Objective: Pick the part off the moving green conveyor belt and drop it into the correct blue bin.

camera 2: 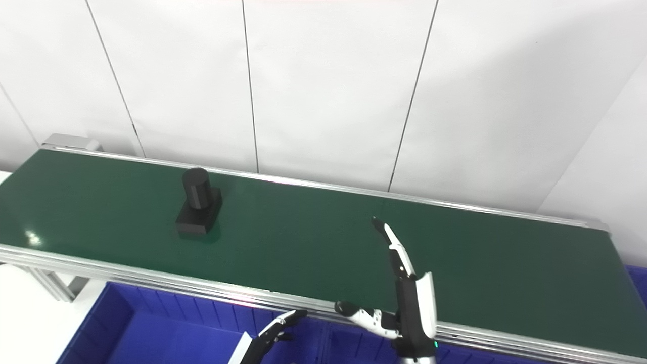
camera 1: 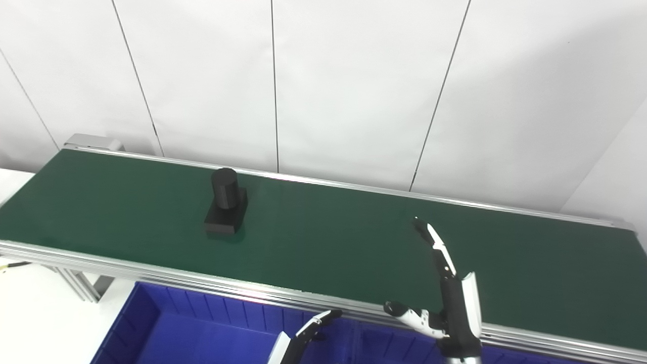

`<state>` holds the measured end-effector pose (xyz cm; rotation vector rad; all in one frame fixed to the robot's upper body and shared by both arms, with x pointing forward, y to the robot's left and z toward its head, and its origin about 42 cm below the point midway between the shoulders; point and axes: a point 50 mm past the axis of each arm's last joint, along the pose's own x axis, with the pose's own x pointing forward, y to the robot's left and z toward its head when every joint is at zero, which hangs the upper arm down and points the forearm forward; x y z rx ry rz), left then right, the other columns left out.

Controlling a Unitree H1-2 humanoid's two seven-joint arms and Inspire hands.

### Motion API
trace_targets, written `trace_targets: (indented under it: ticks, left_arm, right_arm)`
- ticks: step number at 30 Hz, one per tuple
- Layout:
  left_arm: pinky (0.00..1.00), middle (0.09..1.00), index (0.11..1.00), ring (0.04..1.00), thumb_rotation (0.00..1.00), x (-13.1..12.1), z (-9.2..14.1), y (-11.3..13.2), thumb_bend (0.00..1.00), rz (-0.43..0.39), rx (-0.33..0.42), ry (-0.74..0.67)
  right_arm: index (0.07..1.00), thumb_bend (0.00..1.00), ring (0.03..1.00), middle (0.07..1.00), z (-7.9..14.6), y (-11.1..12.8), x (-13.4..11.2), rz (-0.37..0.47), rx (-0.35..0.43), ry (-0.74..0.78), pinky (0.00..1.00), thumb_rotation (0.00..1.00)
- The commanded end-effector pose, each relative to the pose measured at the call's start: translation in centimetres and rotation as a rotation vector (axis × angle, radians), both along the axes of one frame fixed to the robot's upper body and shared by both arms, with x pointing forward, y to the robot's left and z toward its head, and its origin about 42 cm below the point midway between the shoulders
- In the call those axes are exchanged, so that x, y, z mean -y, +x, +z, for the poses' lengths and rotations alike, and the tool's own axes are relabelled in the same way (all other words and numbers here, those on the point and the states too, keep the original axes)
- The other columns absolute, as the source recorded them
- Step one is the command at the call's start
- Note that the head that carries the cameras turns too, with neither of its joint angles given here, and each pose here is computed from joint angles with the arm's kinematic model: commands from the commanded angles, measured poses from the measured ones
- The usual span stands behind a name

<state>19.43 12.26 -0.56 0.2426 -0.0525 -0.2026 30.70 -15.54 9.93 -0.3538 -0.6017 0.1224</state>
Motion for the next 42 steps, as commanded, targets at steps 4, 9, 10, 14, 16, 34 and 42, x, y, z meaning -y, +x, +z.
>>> trace_targets:
  ticks: [4, 9, 10, 14, 16, 34, 42]
  left_arm:
    - [0.74, 0.881, 0.820, 0.863, 0.89, 0.4, 0.7, 0.8, 0.92, -0.001, 0.049, -0.034]
    - [0.76, 0.884, 0.819, 0.870, 0.87, 0.5, 0.8, 0.7, 0.92, -0.003, 0.038, -0.051]
    - [0.76, 0.883, 0.818, 0.869, 0.87, 0.5, 0.8, 0.7, 0.93, -0.003, 0.037, -0.053]
    - [0.74, 0.879, 0.812, 0.865, 0.87, 0.6, 0.8, 0.5, 0.95, -0.007, 0.029, -0.065]
    - [0.73, 0.878, 0.812, 0.860, 0.87, 0.7, 0.8, 0.4, 0.95, -0.009, 0.029, -0.065]
    - [0.77, 0.882, 0.813, 0.864, 0.85, 0.5, 0.5, 0.2, 0.95, -0.021, 0.018, -0.056]
    - [0.75, 0.892, 0.818, 0.876, 0.84, 0.0, 0.4, 0.0, 0.93, -0.027, 0.008, -0.054]
  right_arm:
    - [0.862, 0.72, 0.851, 0.861, 2.2, 3.1, -0.9, 0.021, 0.034, 0.034, 0.81, 0.68]
    - [0.858, 0.71, 0.859, 0.861, 2.8, 5.6, -1.7, 0.050, -0.001, 0.000, 0.81, 0.66]
    - [0.858, 0.71, 0.854, 0.865, 2.9, 6.0, -1.8, 0.055, -0.014, -0.001, 0.80, 0.64]
    - [0.858, 0.74, 0.840, 0.870, 3.0, 7.9, -2.7, 0.060, -0.072, 0.003, 0.76, 0.65]
    - [0.858, 0.75, 0.834, 0.866, 3.0, 8.6, -3.1, 0.059, -0.099, 0.020, 0.77, 0.67]
    - [0.881, 0.78, 0.870, 0.903, 3.8, 13.4, -6.0, 0.173, -0.267, 0.024, 0.83, 0.54]
    - [0.893, 0.75, 0.879, 0.901, 3.5, 14.2, -6.6, 0.129, -0.274, -0.023, 0.84, 0.53]
